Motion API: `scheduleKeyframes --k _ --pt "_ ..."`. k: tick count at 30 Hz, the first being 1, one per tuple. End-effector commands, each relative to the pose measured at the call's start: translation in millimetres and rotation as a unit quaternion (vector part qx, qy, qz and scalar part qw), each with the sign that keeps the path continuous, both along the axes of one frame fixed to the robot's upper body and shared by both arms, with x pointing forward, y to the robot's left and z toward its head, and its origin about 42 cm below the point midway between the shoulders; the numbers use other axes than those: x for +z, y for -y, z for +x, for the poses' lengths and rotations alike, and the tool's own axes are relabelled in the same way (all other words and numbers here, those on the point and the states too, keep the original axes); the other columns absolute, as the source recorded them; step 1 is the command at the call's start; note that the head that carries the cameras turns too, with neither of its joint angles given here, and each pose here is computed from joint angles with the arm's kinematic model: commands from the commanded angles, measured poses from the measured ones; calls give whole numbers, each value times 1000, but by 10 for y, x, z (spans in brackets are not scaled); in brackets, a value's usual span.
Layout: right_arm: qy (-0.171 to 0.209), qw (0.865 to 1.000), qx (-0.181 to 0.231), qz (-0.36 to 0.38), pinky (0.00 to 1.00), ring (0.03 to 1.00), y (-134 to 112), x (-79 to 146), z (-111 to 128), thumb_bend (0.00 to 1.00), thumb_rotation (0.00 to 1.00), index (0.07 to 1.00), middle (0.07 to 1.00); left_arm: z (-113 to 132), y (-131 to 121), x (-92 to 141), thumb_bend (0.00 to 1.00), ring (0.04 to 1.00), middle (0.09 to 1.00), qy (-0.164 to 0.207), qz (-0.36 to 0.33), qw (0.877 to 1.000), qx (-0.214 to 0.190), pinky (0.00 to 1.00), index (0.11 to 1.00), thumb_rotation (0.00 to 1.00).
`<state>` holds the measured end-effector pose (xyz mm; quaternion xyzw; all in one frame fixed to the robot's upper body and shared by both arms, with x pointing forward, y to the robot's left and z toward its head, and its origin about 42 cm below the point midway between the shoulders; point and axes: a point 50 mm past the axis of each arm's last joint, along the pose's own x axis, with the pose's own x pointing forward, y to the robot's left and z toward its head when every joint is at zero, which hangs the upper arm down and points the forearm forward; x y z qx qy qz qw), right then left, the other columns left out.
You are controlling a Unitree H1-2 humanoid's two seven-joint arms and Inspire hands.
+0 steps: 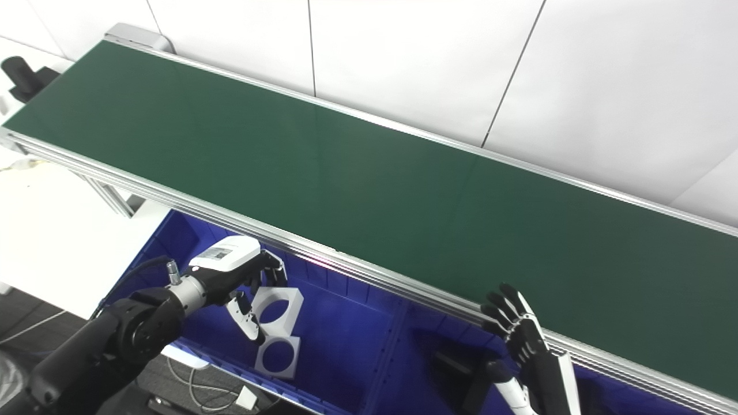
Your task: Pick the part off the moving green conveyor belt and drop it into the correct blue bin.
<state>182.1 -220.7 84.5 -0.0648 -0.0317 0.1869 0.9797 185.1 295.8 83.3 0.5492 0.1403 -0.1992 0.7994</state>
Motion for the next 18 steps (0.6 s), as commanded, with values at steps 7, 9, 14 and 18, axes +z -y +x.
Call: scheduleKeyframes --k 7,9,14,18 --pt "21 1000 1 8 743 819 -41 116 17 818 761 913 861 31 58 217 830 734 781 43 71 996 -13 677 771 0" --pt "22 1000 1 7 743 818 -44 116 16 812 757 912 859 23 70 258 946 833 917 43 89 995 -16 687 940 16" --pt "23 1000 4 8 751 820 -42 108 13 803 753 912 860 -3 74 317 999 972 996 52 104 993 -24 801 998 47" --pt "23 1000 4 7 751 823 -43 108 9 811 750 912 859 -27 81 382 1000 998 1000 58 106 992 -28 851 1000 70"
